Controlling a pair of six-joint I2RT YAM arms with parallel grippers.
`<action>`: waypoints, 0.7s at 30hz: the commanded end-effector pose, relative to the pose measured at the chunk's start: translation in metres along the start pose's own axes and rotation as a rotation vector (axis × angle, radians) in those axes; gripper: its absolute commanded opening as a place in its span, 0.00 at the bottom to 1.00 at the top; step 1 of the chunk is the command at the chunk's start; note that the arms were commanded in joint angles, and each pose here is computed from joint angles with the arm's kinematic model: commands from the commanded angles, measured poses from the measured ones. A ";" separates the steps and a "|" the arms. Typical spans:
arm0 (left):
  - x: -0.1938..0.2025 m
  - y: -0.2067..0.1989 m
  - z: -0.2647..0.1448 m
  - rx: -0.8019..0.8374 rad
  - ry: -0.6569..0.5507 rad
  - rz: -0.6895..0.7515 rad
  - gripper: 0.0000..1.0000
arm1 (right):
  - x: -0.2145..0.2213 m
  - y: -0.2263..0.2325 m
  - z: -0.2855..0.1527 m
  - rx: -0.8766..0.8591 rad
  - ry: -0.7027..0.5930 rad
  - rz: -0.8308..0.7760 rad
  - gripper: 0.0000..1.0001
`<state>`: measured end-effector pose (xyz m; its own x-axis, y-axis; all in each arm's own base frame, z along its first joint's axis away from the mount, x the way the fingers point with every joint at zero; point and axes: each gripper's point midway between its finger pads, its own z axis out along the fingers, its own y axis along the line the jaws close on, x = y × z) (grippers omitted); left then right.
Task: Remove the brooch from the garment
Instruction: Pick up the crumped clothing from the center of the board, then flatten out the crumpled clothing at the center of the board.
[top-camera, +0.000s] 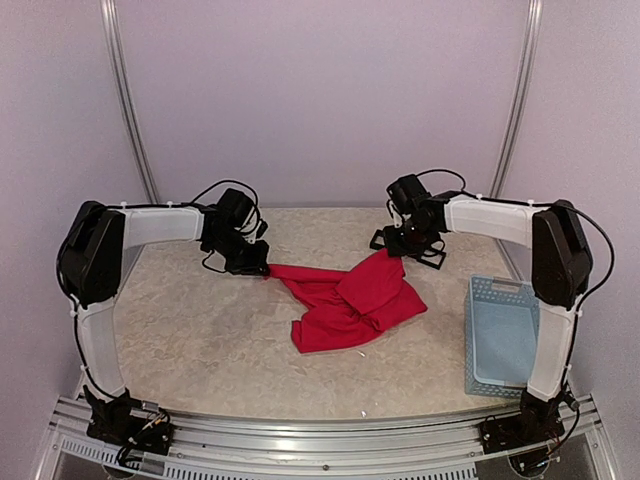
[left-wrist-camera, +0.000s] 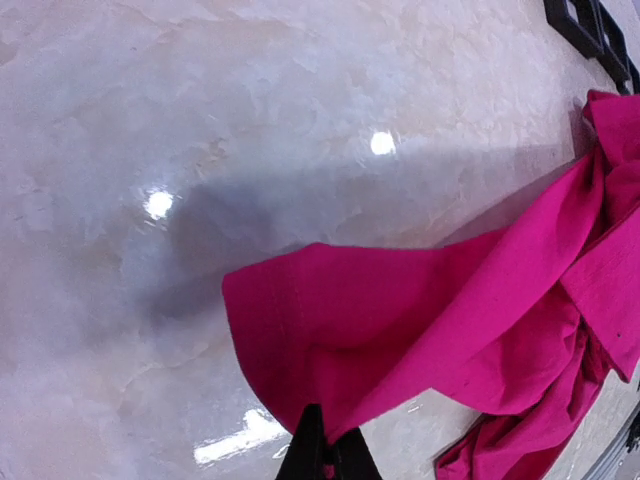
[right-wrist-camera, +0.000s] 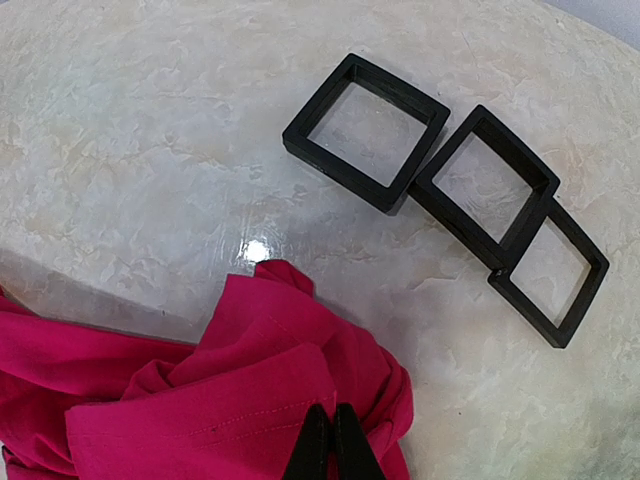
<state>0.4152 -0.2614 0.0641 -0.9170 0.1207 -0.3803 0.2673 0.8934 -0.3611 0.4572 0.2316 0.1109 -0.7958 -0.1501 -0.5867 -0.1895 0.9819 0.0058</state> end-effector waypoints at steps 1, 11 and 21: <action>-0.060 0.024 -0.080 -0.074 -0.243 -0.102 0.00 | -0.054 -0.016 -0.078 0.008 -0.238 0.047 0.00; -0.117 0.088 -0.291 -0.175 -0.686 -0.181 0.00 | -0.115 -0.020 -0.283 -0.215 -0.740 0.052 0.00; -0.113 0.047 -0.439 -0.159 -0.967 0.012 0.00 | -0.124 -0.014 -0.379 -0.384 -0.906 0.059 0.00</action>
<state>0.4224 -0.0710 0.4333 -0.3468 -0.2474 -0.9047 0.2171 0.9172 -0.3340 0.3598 0.2148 0.4452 -0.1965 0.1324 -0.9715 -0.4706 0.8565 0.2119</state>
